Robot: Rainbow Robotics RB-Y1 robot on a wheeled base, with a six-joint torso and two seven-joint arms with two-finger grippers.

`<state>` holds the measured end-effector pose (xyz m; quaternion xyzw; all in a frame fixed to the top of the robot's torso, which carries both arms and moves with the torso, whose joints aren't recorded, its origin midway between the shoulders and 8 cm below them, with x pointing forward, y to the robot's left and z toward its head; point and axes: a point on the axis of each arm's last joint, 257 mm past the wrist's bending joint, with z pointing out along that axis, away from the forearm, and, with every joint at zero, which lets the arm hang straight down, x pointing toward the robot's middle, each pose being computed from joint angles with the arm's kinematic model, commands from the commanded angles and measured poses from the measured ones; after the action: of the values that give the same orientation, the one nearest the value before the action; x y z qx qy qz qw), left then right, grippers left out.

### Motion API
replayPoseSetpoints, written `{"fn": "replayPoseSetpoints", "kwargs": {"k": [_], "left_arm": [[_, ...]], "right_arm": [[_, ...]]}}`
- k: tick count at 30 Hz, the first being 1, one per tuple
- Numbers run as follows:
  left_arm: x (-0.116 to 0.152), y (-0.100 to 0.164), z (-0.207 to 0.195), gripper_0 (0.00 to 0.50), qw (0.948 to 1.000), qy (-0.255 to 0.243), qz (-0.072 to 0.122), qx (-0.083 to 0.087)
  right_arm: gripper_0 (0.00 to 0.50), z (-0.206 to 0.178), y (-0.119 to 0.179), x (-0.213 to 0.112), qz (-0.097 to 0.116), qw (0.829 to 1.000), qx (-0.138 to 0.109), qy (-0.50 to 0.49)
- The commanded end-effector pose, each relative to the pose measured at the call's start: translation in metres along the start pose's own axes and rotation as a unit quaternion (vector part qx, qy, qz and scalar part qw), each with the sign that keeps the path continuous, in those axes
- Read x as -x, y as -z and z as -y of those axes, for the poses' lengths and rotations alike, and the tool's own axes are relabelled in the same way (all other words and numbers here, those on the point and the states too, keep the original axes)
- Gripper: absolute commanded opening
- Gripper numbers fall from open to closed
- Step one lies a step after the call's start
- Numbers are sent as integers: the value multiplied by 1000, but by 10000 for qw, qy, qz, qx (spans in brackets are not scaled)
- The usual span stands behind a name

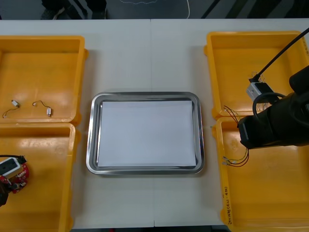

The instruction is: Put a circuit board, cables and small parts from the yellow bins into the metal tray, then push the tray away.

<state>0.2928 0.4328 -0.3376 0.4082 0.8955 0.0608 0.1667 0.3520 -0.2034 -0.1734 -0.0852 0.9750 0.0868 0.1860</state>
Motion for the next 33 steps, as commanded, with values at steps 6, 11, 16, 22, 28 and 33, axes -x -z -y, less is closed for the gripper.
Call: {"fn": "replayPoseSetpoints", "kwargs": {"k": [6, 11, 16, 22, 28, 33], "left_arm": [[-14, 11, -2, 0, 9982, -570, -166, -19], [-7, 31, -6, 0, 9979, -628, -147, -28], [2, 52, -7, 0, 9968, -787, -146, -12], [15, 77, -2, 0, 9981, -598, -156, 66], [29, 99, 3, 0, 9998, -54, -111, 167], [41, 112, 6, 0, 9989, 390, -68, 257]], "right_arm": [[0, -1, 8, 6, 138, 9993, -132, 320], [0, -1, 8, 6, 138, 9993, -132, 320], [0, -1, 8, 6, 138, 9993, -132, 320], [0, -1, 8, 6, 138, 9993, -132, 320], [0, -1, 8, 6, 138, 9993, -132, 320], [1, -1, 8, 6, 138, 9993, -132, 320]]}}
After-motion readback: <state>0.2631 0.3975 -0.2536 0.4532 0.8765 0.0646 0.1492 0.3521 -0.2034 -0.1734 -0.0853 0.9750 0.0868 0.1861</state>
